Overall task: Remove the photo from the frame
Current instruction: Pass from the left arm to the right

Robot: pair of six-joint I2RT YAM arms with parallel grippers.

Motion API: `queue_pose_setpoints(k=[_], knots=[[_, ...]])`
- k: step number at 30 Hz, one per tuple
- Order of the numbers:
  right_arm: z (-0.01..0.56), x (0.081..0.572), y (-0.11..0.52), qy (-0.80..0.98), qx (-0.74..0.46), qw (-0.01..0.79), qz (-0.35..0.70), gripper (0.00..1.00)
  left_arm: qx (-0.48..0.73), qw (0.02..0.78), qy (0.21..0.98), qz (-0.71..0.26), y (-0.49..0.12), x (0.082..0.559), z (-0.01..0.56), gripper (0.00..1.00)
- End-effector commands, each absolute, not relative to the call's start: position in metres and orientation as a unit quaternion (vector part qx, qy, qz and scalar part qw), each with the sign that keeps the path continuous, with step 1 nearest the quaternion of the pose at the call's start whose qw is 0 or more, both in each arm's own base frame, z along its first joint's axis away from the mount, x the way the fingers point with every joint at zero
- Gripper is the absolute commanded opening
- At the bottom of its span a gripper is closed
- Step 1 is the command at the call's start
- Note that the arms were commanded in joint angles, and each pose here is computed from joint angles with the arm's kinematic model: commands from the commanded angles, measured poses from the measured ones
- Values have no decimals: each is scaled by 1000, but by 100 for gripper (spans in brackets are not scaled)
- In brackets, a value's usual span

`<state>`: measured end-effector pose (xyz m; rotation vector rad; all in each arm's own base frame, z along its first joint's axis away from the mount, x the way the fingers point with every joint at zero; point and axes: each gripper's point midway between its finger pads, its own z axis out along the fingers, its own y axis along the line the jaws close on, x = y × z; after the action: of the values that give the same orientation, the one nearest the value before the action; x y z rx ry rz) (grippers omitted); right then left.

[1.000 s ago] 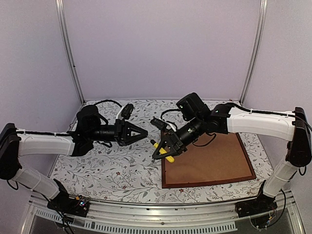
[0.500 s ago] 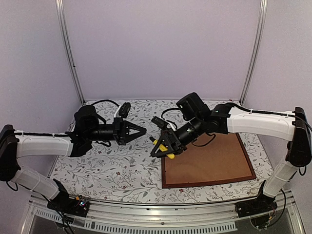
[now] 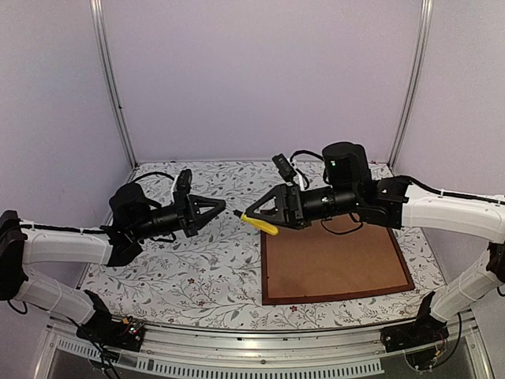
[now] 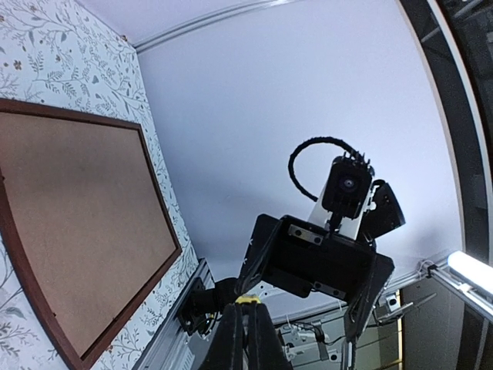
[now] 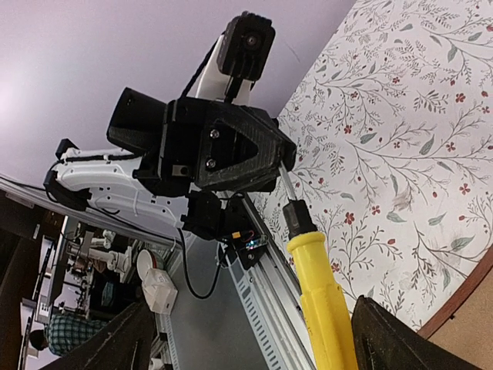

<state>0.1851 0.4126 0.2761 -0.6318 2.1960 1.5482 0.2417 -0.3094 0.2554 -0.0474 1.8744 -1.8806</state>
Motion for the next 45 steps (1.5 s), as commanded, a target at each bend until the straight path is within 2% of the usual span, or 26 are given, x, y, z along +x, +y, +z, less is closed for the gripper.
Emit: queue_pose_setpoints(k=[1, 8, 16, 32, 45], knots=[[311, 207, 411, 749, -156, 260, 589, 92, -58, 308, 626, -714, -292, 253, 292, 0], [319, 214, 411, 728, -104, 260, 625, 86, -75, 348, 590, -725, -285, 252, 311, 0], [327, 213, 422, 701, -86, 231, 670, 68, -84, 373, 574, -724, -285, 248, 317, 0], [324, 219, 424, 705, -71, 230, 668, 42, -74, 379, 580, -717, -290, 246, 320, 0], [318, 222, 424, 713, -65, 233, 659, 31, -67, 377, 581, -718, -291, 243, 320, 0]])
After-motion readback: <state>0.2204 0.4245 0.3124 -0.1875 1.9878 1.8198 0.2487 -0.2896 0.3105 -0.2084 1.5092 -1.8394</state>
